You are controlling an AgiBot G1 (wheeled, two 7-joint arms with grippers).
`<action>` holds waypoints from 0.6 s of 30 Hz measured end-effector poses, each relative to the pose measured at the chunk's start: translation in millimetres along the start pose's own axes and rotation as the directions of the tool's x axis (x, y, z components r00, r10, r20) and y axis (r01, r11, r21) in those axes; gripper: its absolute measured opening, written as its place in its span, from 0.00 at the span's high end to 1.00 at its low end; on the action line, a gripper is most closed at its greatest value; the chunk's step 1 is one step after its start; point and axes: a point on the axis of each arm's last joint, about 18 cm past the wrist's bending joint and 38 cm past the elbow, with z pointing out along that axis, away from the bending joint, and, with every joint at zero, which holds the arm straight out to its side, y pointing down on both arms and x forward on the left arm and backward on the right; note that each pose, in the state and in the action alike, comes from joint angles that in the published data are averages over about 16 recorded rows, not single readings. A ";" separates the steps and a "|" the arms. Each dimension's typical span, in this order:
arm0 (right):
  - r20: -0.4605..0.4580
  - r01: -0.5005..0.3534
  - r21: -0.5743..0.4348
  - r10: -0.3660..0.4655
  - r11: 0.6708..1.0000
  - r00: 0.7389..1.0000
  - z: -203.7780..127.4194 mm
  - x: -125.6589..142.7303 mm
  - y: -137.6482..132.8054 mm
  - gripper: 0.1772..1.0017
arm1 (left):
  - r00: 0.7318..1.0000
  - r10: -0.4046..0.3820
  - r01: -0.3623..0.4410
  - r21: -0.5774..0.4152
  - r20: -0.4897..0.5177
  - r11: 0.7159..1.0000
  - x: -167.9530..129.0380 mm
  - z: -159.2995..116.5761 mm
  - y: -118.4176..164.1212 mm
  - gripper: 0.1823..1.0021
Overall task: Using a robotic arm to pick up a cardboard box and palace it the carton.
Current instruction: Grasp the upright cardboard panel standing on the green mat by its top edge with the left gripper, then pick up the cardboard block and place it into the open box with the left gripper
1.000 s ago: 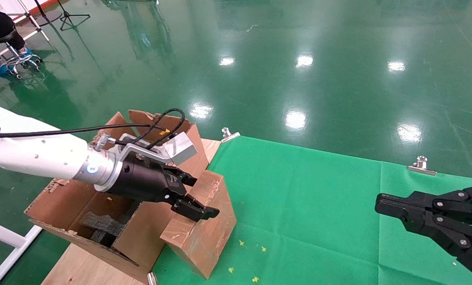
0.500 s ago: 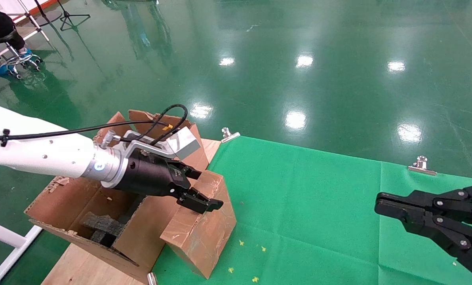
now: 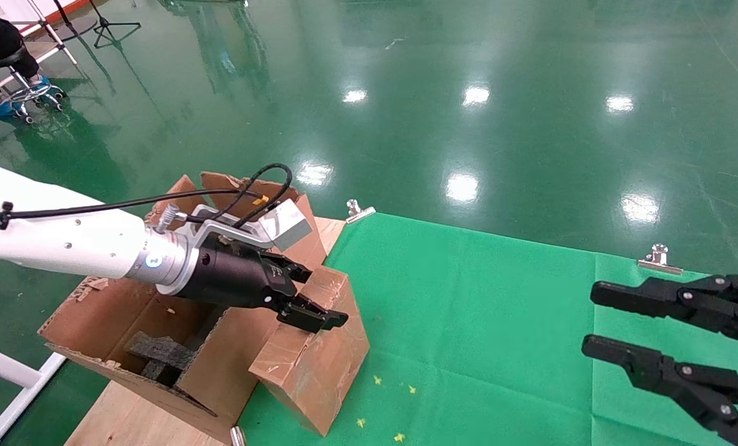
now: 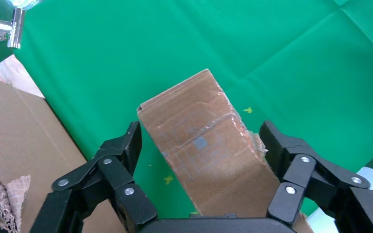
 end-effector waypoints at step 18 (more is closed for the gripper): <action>0.000 0.000 0.000 0.000 1.000 1.000 0.0 0.0 0.0 0.34 | 1.000 0.017 -0.017 0.046 -0.006 0.999 -3.7 -10.9 -12.4 0.50</action>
